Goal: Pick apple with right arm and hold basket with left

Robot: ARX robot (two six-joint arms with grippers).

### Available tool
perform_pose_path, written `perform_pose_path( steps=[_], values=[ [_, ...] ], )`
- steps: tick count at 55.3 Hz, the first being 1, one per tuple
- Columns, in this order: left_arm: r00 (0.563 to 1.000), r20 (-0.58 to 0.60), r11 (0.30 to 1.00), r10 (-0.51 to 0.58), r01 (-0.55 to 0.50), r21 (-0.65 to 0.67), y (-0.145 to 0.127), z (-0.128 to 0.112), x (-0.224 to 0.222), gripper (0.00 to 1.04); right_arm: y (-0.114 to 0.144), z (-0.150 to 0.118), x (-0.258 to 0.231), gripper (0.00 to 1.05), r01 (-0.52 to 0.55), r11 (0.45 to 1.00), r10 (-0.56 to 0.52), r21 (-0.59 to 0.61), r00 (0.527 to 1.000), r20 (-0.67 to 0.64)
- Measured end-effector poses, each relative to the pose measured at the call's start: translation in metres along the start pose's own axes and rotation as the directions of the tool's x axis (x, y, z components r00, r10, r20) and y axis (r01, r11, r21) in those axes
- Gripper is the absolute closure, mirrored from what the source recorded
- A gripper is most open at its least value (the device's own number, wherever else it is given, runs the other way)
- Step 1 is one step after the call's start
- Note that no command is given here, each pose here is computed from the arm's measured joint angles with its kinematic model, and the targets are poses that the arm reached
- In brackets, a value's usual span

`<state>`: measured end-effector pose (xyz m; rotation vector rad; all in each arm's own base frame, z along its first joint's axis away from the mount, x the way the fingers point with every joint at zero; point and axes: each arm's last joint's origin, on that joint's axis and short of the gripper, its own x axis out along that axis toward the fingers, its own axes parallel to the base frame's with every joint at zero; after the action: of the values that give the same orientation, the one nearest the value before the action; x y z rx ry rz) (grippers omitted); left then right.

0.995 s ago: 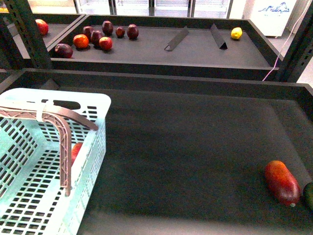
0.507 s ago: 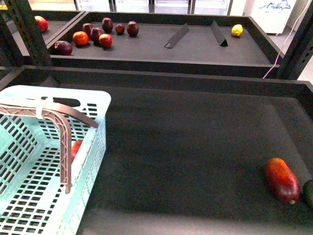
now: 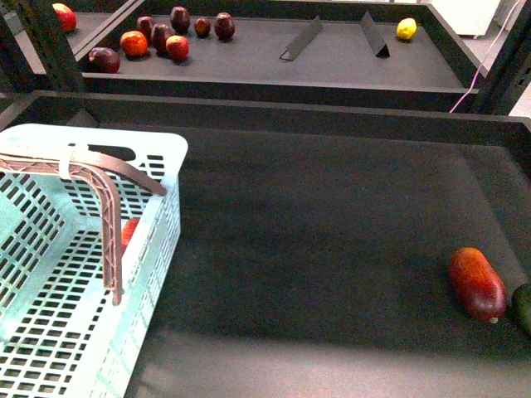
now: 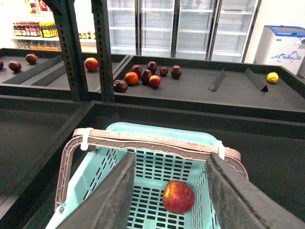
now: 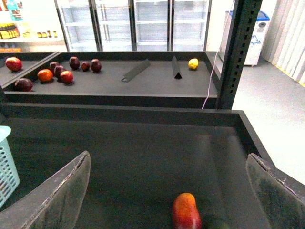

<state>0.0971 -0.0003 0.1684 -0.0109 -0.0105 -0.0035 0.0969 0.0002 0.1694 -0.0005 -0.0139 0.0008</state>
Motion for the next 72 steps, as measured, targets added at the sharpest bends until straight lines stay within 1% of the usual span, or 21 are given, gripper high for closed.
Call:
perform_pose_path(
  steps=[12,15,16,19,72],
  values=[
    [1.0,0.0,1.0,0.0,0.0,0.0,0.0,0.0,0.0,0.15,0.0,0.0,0.0,0.09,0.0,1.0,0.0,0.0,1.0,0.0],
    [1.0,0.0,1.0,0.0,0.0,0.0,0.0,0.0,0.0,0.06,0.0,0.0,0.0,0.09,0.0,1.0,0.0,0.0,1.0,0.0],
    [1.0,0.0,1.0,0.0,0.0,0.002,0.0,0.0,0.0,0.06,0.0,0.0,0.0,0.09,0.0,1.0,0.0,0.0,1.0,0.0],
    [1.0,0.0,1.0,0.0,0.0,0.002,0.0,0.0,0.0,0.08,0.0,0.0,0.0,0.09,0.0,1.0,0.0,0.0,1.0,0.0],
    [1.0,0.0,1.0,0.0,0.0,0.002,0.0,0.0,0.0,0.07,0.0,0.0,0.0,0.09,0.0,1.0,0.0,0.0,1.0,0.0]
  ],
)
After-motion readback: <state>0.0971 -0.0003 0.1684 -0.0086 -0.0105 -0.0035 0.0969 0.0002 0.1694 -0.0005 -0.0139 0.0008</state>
